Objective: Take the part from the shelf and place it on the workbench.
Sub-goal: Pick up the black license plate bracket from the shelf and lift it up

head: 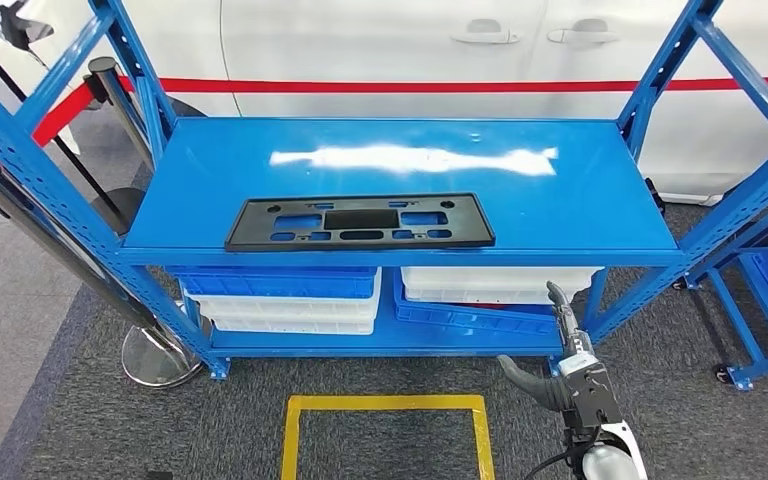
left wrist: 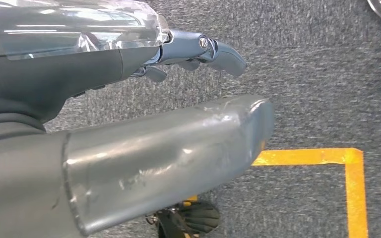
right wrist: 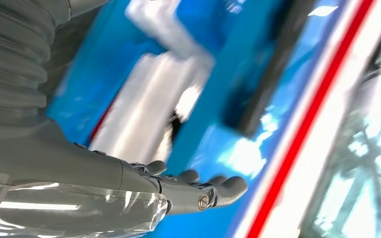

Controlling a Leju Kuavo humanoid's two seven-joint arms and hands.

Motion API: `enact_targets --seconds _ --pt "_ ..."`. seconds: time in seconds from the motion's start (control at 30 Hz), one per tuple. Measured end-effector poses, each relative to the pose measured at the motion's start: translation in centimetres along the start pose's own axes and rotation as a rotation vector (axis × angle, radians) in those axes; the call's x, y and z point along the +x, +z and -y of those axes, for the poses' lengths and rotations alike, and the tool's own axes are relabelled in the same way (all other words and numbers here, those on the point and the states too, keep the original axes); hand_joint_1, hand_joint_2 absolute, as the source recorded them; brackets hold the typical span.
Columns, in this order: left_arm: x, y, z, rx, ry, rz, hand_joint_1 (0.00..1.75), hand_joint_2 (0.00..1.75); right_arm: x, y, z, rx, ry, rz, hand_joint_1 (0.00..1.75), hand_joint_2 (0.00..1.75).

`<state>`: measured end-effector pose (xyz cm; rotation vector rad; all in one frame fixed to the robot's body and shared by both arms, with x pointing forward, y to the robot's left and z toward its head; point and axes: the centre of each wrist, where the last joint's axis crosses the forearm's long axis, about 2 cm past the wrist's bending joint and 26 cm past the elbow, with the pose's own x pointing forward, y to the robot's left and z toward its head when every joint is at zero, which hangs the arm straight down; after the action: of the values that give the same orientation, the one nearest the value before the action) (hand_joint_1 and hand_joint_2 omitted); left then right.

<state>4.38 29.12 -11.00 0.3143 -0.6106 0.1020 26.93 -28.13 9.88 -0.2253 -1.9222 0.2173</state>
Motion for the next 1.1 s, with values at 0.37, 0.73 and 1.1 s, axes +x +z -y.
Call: enact_targets --seconds 0.37,0.73,1.1 --pt "0.3 0.1 0.9 -0.009 0.014 0.049 0.0 0.0 5.3 -3.2 -3.7 0.209 -0.077 0.214 0.0 1.75" --pt "0.8 0.0 1.3 -0.023 -0.001 0.062 0.0 0.0 7.7 -3.9 -7.8 0.312 0.229 0.281 0.0 1.75" --pt "1.5 -0.3 1.8 -0.049 -0.032 0.085 0.0 0.0 7.1 -2.3 -11.7 0.38 0.535 0.271 0.0 1.75"
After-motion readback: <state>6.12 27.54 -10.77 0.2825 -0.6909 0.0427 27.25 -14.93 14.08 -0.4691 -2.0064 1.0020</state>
